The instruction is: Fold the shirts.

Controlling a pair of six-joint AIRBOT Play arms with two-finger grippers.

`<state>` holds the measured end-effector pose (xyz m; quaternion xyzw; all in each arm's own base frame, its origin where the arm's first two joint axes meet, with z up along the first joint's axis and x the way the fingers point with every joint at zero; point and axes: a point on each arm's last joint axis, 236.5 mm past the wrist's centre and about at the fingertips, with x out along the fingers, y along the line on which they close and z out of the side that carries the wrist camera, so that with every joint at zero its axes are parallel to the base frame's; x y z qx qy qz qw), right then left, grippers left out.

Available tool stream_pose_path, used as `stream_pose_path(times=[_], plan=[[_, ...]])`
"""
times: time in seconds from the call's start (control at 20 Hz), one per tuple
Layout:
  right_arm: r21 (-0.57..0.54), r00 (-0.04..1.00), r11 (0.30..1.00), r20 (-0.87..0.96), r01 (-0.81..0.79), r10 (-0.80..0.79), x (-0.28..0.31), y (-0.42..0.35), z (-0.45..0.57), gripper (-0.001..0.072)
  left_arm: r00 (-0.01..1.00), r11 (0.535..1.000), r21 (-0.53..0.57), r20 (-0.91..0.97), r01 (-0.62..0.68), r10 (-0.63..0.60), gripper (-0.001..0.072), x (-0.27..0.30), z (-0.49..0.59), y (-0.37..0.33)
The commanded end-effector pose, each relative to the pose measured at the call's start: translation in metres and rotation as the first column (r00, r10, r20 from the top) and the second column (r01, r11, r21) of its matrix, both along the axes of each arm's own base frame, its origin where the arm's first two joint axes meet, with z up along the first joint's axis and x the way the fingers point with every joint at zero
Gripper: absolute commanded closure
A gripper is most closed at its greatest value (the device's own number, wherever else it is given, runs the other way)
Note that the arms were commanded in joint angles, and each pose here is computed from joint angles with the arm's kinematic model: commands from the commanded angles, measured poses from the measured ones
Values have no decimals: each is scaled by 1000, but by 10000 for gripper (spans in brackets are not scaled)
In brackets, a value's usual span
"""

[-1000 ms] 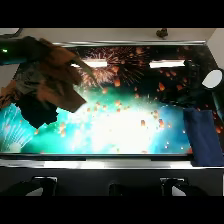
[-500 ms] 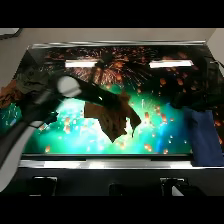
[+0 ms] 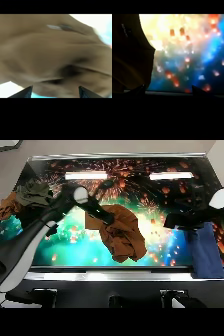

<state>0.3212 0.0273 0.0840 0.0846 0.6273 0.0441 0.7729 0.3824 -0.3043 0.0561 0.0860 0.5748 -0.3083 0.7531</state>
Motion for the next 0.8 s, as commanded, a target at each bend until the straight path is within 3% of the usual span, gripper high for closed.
stream_pose_path(times=[0.0, 0.15, 0.35, 0.75], plan=[[144, 984, 989, -166, -39, 63, -21, 32, -58, 49, 955, 956, 59, -60, -286, 290, 6, 43, -3, 110], [260, 962, 966, -261, -13, 83, -44, 58, -93, 50, 860, 887, 31, -230, -461, 455, 6, 41, -48, 160], [350, 947, 937, -291, -26, 135, -62, 77, -107, 50, 754, 797, 0, -322, -604, 572, 5, 40, -103, 181], [414, 960, 909, -228, -54, 161, -52, 91, -102, 12, 741, 796, -54, -407, -603, 534, 6, 42, -153, 124]])
